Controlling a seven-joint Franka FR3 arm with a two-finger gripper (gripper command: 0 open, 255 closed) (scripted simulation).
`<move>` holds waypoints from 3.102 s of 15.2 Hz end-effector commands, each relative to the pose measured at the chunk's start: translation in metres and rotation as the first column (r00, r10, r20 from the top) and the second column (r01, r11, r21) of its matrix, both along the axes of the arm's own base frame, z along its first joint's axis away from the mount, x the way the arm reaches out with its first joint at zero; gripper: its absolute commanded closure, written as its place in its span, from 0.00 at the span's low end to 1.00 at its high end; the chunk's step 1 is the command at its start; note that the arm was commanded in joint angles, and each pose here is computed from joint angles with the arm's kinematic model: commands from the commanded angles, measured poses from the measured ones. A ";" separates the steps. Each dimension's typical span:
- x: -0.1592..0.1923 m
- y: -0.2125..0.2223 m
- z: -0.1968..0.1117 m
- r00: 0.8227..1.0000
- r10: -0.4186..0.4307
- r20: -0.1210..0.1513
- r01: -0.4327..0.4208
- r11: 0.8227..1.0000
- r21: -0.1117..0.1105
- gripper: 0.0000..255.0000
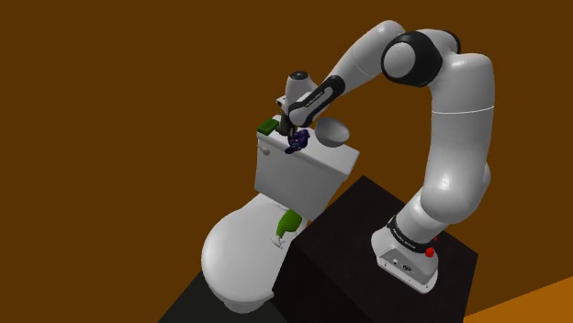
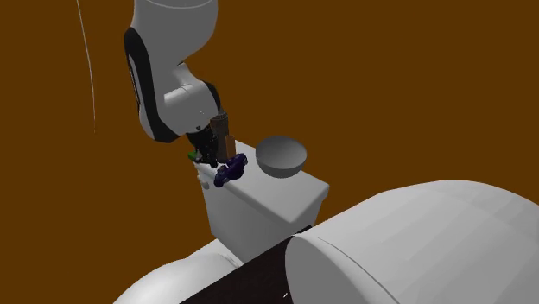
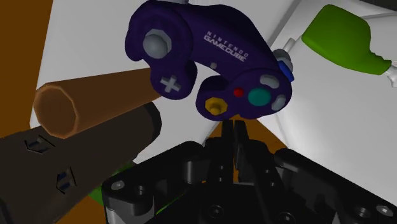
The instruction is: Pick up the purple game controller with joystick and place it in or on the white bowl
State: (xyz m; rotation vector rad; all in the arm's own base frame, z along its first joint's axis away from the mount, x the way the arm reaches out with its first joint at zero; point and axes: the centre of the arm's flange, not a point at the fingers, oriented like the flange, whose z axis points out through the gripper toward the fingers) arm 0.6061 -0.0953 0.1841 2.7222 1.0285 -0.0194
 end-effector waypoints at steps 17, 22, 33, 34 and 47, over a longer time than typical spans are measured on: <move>-0.019 -0.123 0.011 0.545 0.833 -0.094 -0.827 0.553 0.101 0.00; -0.019 -0.124 0.002 0.545 0.833 -0.094 -0.827 0.553 0.101 0.00; -0.019 -0.124 0.003 0.545 0.833 -0.094 -0.827 0.553 0.101 1.00; -0.019 -0.124 0.003 0.545 0.833 -0.094 -0.827 0.553 0.101 1.00; -0.019 -0.124 0.060 0.545 0.833 -0.094 -0.827 0.553 0.101 1.00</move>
